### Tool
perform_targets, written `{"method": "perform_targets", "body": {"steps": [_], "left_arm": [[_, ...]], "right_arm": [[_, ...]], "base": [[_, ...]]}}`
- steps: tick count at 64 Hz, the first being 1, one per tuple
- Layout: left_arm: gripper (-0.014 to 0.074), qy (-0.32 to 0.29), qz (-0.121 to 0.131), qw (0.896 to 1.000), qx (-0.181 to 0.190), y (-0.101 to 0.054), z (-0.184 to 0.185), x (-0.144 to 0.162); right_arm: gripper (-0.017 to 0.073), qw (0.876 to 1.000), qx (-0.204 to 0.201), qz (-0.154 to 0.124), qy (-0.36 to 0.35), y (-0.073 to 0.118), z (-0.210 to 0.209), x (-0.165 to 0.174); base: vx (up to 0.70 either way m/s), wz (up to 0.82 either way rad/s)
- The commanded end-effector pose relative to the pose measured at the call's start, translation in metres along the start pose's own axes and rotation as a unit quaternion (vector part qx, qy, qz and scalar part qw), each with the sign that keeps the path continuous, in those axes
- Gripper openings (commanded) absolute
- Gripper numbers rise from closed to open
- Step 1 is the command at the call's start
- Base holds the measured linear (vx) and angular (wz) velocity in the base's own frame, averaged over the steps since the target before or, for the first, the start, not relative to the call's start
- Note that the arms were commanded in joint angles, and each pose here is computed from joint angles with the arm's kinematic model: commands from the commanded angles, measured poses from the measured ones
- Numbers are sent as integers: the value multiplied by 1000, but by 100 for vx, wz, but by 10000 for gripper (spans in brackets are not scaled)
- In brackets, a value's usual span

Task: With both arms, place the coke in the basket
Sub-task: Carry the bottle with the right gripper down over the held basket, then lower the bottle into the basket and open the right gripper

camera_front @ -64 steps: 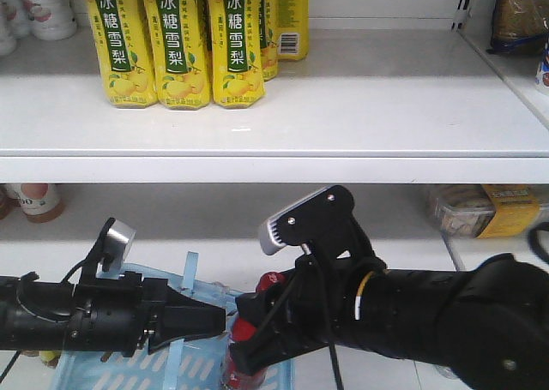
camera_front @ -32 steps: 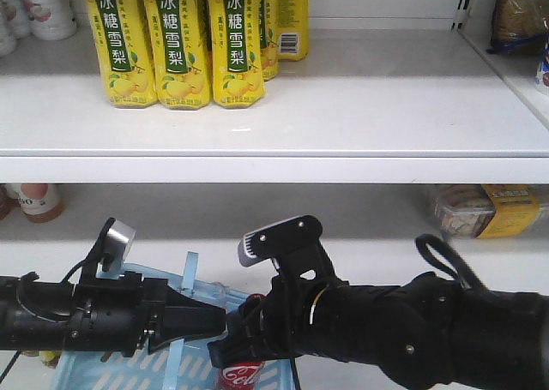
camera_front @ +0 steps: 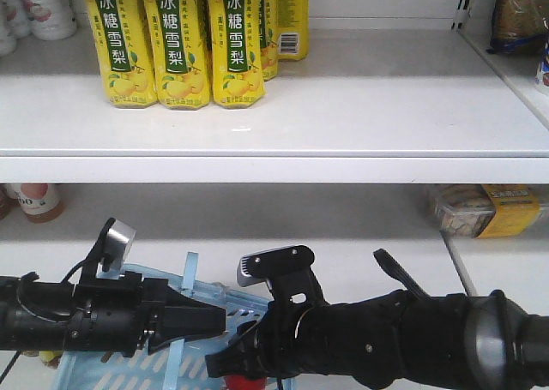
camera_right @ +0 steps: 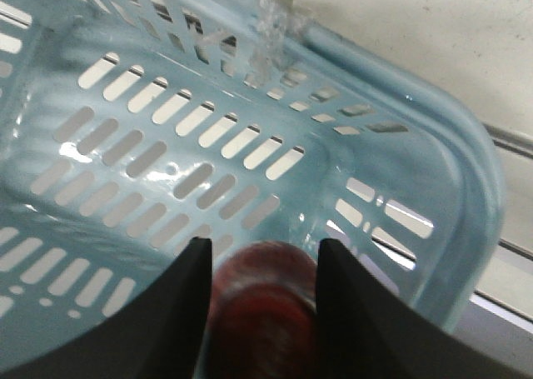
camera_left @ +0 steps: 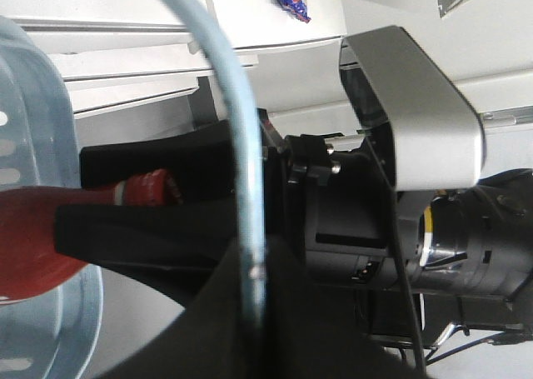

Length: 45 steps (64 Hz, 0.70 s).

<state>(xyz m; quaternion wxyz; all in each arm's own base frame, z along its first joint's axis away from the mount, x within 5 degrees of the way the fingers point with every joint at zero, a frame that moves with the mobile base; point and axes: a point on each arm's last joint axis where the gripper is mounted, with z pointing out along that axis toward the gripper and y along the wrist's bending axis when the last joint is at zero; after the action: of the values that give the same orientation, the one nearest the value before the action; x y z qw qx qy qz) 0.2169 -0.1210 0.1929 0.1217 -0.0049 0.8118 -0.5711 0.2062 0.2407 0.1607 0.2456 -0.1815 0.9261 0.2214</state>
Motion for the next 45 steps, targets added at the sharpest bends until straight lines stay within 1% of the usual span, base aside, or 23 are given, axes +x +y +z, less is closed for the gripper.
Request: {"method": "perform_targets", "body": {"steps": [1,3,10,15,25,30,37,45], "left_arm": [[-6,-27,7,998,65,-22,-3,-6],[-6,-27,7,998,65,-22,-3,-6],[-6,-27,7,998,65,-22,-3,-6],[-6,-27,7,998,65,-22,-3,-6],[-6,-27,7,998,65,-22,-3,-6],[-6,-27,7,998,65,-22,-3,-6],[-6,-27,7,998,65,-22,-3,-6],[-6,-27,7,998,65,-22,-3,-6]], "right_arm": [[365,998,-17,-6,-58,9,-15,-20],[375,998,-17,-11,-53,9,-16,-19],[391,998,-21,-41,-37,11,-22,-17],[387,998,-27,-51,-36,13,-29,-18],[377,995,-45,-74,-54,19,-56,-23],[371,992,-49,-98,-70,20,-73,-26],[363,989,-39,-113,-90,11,-96,-33],[363,990,-6,-101,-102,-15,-121,-42]], "base": [[0,0],[0,0],[0,0],[0,0],[0,0],[0,0],[0,0],[0,0]]}}
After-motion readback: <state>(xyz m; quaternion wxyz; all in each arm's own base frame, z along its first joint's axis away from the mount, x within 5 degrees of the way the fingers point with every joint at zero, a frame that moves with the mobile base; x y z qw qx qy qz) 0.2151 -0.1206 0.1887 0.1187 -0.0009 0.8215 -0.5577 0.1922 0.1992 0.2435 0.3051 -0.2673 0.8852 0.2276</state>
